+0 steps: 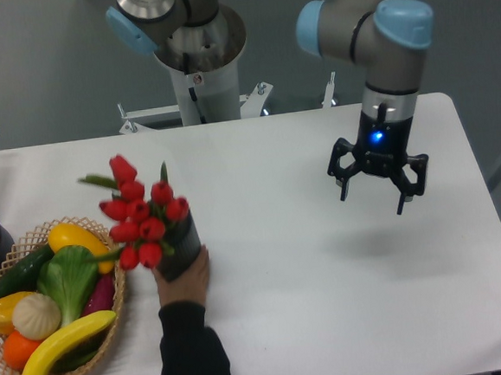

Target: Insert the flowers into the vase

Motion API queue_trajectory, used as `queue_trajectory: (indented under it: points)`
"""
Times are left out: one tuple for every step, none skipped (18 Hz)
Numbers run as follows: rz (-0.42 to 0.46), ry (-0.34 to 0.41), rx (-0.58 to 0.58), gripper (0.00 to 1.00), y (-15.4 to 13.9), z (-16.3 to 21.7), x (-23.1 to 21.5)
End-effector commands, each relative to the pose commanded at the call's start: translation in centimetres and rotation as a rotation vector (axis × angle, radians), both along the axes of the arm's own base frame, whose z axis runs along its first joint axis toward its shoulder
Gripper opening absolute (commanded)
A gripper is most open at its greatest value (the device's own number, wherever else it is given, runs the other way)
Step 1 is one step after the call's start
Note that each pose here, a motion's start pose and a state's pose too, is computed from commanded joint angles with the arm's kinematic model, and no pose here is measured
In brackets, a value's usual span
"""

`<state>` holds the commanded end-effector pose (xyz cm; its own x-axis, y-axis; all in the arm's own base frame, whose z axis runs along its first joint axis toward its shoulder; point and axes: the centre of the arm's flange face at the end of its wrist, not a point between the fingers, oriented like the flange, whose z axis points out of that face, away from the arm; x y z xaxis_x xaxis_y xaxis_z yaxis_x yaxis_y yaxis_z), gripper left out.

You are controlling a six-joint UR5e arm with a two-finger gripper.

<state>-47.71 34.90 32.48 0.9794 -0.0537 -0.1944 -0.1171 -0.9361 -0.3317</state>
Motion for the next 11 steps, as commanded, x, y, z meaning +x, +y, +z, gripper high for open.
queue_trajectory:
  points:
    - [-0.044, 0.004, -0.036, 1.0, -0.1, 0.5, 0.7]
    - [-0.076, 0.009, -0.072, 1.0, -0.2, 0.5, 1.2]
    - [-0.098, 0.014, -0.12, 1.0, -0.5, 0.4, 1.4]
    - [-0.121, 0.026, -0.163, 1.0, -0.6, 0.6, 1.7]
    - [-0.14, 0.039, -0.198, 1.0, -0.5, 0.7, 1.9]
    - [-0.145, 0.042, -0.212, 1.0, -0.3, 0.7, 2.1]
    - [-0.146, 0.043, -0.213, 1.0, -0.2, 0.7, 2.1]
    - [-0.146, 0.044, -0.215, 1.0, -0.3, 0.7, 2.1]
    - [-0.145, 0.045, -0.219, 1.0, -0.3, 0.6, 2.1]
    - [-0.144, 0.045, -0.224, 1.0, -0.4, 0.6, 2.1]
    - [-0.142, 0.045, -0.227, 1.0, -0.4, 0.5, 2.2]
